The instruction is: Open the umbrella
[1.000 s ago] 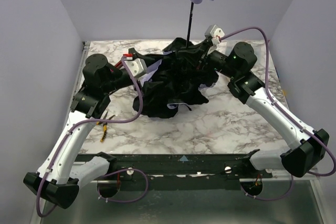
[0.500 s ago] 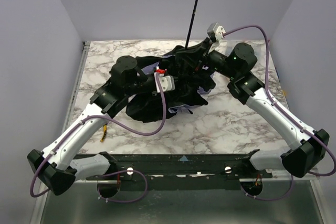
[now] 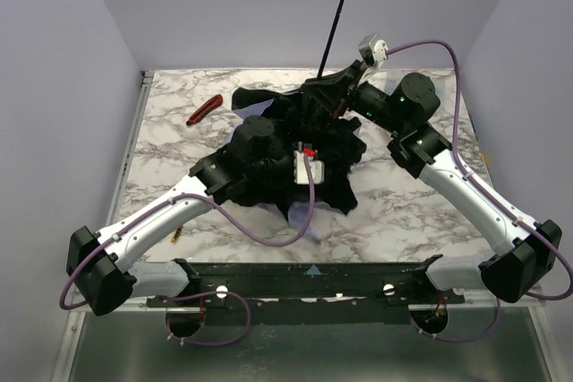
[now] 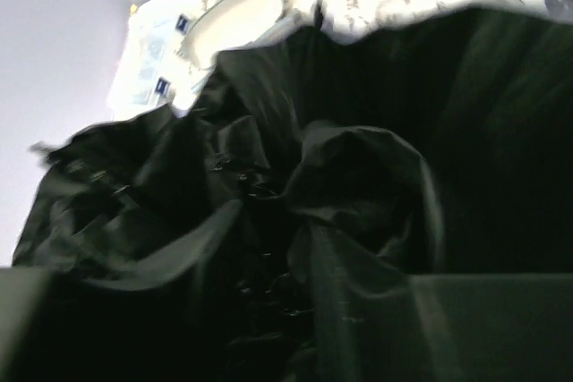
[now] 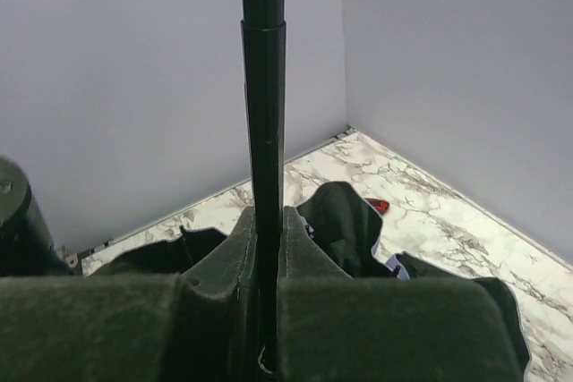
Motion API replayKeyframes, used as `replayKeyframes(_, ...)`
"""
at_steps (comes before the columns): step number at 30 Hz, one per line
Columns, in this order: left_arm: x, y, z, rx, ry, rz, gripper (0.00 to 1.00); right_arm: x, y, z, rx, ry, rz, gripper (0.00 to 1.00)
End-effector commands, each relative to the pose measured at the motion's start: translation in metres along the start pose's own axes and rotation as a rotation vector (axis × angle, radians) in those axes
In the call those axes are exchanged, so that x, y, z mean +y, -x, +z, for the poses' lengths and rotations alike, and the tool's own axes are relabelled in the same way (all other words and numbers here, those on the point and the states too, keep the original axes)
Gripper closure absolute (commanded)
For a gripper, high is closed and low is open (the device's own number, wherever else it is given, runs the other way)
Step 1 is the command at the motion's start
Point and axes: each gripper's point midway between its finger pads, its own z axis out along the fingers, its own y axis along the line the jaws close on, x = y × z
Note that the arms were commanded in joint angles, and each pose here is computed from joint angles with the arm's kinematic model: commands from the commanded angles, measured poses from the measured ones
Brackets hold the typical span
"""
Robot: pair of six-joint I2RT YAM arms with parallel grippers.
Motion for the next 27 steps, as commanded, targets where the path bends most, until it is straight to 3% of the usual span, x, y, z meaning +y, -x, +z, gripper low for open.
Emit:
replayKeyframes(1, -0.056, 0.004, 0.007, -0.031, -0.151, 0.051, 0.53, 0.0, 0.067, 0.002, -0.186, -0.044, -0.073, 1.0)
replayKeyframes(6, -0.09, -0.009, 0.007, -0.005, -0.238, 0.038, 0.3, -0.008, 0.079, 0.004, -0.21, -0.085, -0.122, 1.0)
replayKeyframes(9, -0.1, -0.016, 0.0, 0.016, -0.253, 0.046, 0.05, -0.013, 0.084, 0.002, -0.22, -0.11, -0.162, 1.0)
replayKeyframes(10, -0.101, -0.016, -0.004, 0.018, -0.249, 0.052, 0.02, -0.013, 0.085, 0.001, -0.22, -0.112, -0.175, 1.0)
replayKeyframes(13, -0.089, -0.003, -0.016, -0.007, -0.177, 0.019, 0.02, -0.007, 0.078, -0.002, -0.202, -0.079, -0.222, 1.0)
replayKeyframes(17, -0.042, 0.04, -0.042, -0.117, -0.005, -0.126, 0.06, 0.001, 0.061, -0.008, -0.163, -0.031, -0.248, 1.0)
replayKeyframes(22, 0.015, 0.052, -0.067, -0.125, 0.247, -0.205, 0.25, 0.002, 0.049, -0.013, -0.135, -0.02, -0.271, 1.0)
replayKeyframes(27, 0.037, 0.037, -0.067, -0.044, 0.33, -0.104, 0.44, 0.004, 0.046, -0.011, -0.129, -0.007, -0.253, 1.0)
